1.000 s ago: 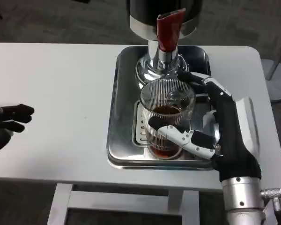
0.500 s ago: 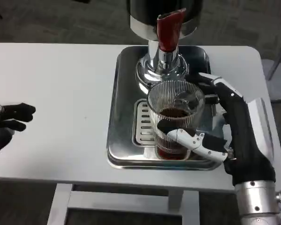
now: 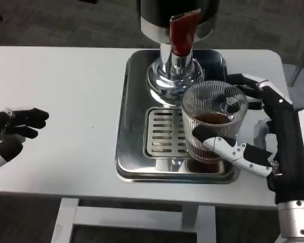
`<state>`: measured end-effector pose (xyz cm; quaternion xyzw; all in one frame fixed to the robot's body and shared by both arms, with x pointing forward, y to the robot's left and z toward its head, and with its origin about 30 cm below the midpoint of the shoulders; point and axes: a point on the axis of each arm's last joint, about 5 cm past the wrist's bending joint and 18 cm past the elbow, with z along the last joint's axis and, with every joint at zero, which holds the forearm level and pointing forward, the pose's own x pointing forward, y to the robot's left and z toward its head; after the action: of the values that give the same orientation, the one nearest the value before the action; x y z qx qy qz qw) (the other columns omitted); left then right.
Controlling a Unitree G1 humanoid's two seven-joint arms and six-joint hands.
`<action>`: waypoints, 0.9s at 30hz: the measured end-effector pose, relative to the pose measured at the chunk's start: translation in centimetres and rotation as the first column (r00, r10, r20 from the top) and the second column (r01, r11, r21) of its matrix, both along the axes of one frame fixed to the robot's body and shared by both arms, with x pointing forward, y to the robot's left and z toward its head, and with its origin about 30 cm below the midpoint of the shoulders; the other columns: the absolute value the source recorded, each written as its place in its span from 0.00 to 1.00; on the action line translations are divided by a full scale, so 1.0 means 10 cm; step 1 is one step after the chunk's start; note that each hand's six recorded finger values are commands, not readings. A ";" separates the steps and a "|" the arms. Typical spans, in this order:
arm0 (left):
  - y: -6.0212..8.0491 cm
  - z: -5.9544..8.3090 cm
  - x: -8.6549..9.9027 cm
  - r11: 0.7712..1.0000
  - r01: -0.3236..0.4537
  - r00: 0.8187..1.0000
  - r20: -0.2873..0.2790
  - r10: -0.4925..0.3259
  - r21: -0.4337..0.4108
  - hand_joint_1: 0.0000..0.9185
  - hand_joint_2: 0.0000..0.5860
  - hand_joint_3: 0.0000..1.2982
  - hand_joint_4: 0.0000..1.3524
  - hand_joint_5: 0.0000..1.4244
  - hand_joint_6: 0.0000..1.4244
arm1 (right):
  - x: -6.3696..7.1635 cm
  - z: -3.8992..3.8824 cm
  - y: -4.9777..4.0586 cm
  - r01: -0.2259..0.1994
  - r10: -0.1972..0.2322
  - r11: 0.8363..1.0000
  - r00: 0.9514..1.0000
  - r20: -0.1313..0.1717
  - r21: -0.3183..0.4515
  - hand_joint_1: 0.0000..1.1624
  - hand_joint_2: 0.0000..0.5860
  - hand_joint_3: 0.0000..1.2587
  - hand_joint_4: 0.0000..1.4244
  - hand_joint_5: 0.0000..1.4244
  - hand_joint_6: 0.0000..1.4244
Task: Grasp the cup under the faucet to collect the drink, then remove the cup.
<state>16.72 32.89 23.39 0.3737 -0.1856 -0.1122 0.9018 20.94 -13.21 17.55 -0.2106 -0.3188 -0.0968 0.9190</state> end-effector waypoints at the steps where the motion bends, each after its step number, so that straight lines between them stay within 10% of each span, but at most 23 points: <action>1: 0.00 0.00 0.00 1.000 0.001 1.000 0.002 -0.001 0.000 0.00 0.12 0.25 0.22 0.23 0.25 | -0.01 0.005 -0.009 0.003 -0.003 1.000 1.000 0.002 0.001 0.74 0.32 0.81 0.83 0.97 1.00; 27: -0.16 0.03 0.01 0.997 0.061 0.998 0.021 -0.062 0.044 0.00 0.12 0.23 0.18 0.20 0.23 | -0.25 0.094 -0.011 -0.047 0.047 0.998 0.999 -0.002 0.034 0.76 0.31 0.85 0.86 1.00 1.00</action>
<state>16.80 31.31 23.72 0.3886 -0.2048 -0.1400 0.8874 18.40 -13.32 18.50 -0.1875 -0.3206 -0.0801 0.9250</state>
